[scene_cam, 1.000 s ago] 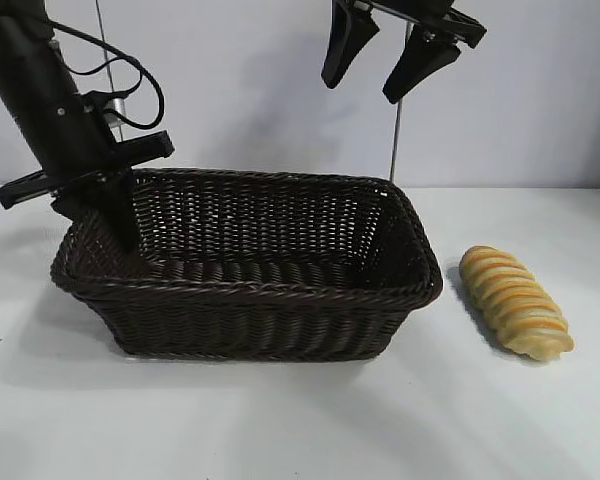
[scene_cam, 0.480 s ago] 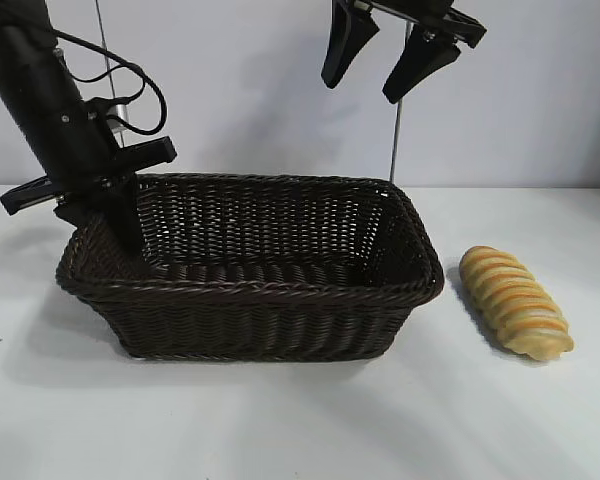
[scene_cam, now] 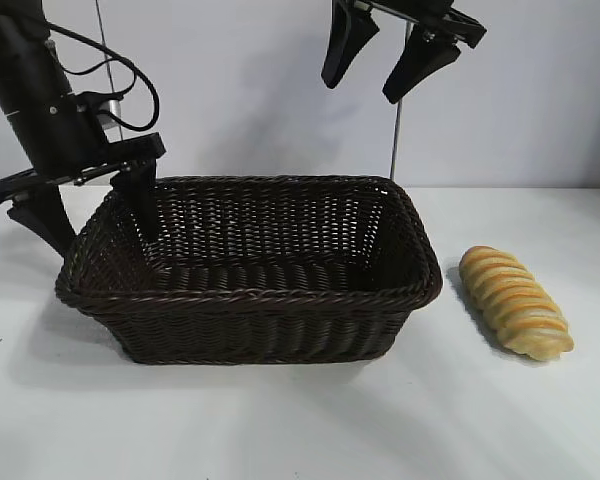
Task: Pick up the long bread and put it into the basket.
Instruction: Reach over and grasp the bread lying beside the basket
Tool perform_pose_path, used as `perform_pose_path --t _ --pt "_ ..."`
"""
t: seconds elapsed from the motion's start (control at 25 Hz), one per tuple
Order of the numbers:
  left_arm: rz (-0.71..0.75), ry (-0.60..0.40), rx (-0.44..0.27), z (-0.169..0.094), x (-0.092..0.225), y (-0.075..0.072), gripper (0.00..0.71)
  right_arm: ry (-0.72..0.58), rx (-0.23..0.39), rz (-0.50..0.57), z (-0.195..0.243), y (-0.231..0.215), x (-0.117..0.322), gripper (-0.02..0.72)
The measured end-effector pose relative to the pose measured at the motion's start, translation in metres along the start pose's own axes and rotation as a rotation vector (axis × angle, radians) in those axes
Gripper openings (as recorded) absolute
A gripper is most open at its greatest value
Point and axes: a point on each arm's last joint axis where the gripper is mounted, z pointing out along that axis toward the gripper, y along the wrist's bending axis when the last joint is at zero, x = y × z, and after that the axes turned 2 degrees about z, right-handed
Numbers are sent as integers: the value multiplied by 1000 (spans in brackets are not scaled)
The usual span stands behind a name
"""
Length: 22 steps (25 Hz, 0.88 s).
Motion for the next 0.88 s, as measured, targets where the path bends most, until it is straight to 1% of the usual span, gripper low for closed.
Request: perform_pose_path --t 0.12,0.32,0.64,0.88 --pt "-1 -41 59 -18 2 -12 599 0 0 0 0 0 0 536" --pt "14 -81 94 -37 6 -22 599 0 0 0 0 0 0 536" --pt "-8 -93 172 -41 6 -30 599 0 0 0 0 0 0 536" --pt "-9 -95 177 -42 6 -31 599 0 0 0 0 0 0 536"
